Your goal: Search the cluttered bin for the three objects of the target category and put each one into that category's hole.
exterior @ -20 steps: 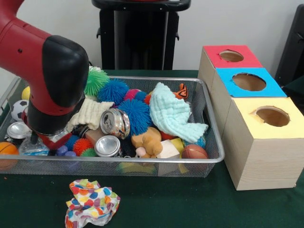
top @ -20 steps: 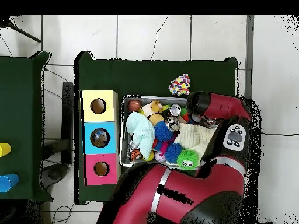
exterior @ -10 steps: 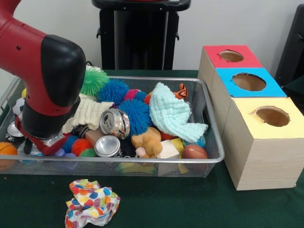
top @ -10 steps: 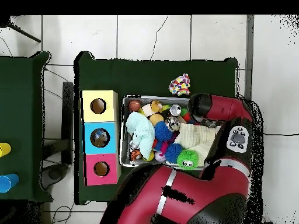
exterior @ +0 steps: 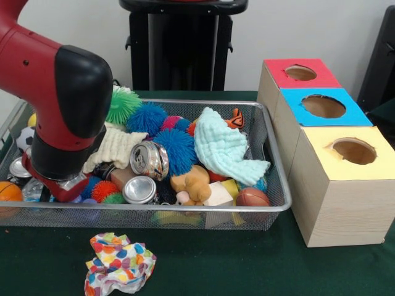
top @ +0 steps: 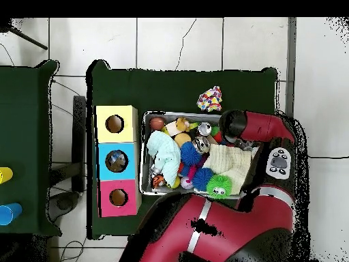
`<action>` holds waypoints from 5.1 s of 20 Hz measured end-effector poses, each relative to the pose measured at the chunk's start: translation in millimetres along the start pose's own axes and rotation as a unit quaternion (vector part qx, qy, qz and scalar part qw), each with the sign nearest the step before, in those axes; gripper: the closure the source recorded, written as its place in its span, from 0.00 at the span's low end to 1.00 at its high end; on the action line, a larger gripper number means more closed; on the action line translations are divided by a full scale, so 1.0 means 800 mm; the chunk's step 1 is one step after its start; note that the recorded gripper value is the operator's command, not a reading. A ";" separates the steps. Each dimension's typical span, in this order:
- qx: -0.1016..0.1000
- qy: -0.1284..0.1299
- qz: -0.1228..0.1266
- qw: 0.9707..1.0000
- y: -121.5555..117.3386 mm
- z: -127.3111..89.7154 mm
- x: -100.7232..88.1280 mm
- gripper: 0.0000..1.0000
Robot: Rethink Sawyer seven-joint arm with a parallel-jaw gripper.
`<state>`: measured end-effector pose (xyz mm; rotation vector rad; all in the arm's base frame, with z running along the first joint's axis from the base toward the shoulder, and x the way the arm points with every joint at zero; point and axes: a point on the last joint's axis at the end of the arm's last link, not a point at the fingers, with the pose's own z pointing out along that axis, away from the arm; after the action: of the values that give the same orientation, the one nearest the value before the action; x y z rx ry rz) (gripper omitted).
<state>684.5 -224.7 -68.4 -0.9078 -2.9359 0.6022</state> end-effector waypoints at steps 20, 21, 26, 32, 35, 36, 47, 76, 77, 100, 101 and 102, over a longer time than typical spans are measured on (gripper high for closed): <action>-0.034 -0.033 -0.003 0.999 -0.001 -0.027 0.002 1.00; -0.036 -0.033 -0.002 0.999 -0.001 -0.030 0.002 1.00; -0.052 -0.034 0.006 0.998 -0.002 -0.054 -0.001 1.00; -0.073 -0.041 0.018 0.996 -0.003 -0.077 -0.015 1.00; -0.081 -0.043 0.022 0.996 -0.003 -0.085 -0.021 1.00; -0.083 -0.044 0.024 0.995 -0.003 -0.086 -0.023 1.00; -0.075 -0.019 0.020 0.997 -0.005 -0.072 -0.006 0.00; -0.063 -0.049 -0.006 0.997 0.020 -0.014 0.017 0.00; -0.060 -0.050 -0.009 0.997 0.021 -0.014 0.018 0.00; 0.114 0.043 -0.011 0.993 -0.073 -0.168 0.016 0.00; 0.106 0.039 -0.009 0.994 -0.073 -0.165 0.015 0.00; 0.096 0.035 -0.006 0.995 -0.073 -0.161 0.014 0.00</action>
<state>659.3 -216.9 70.7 -0.8715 -2.7604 0.8161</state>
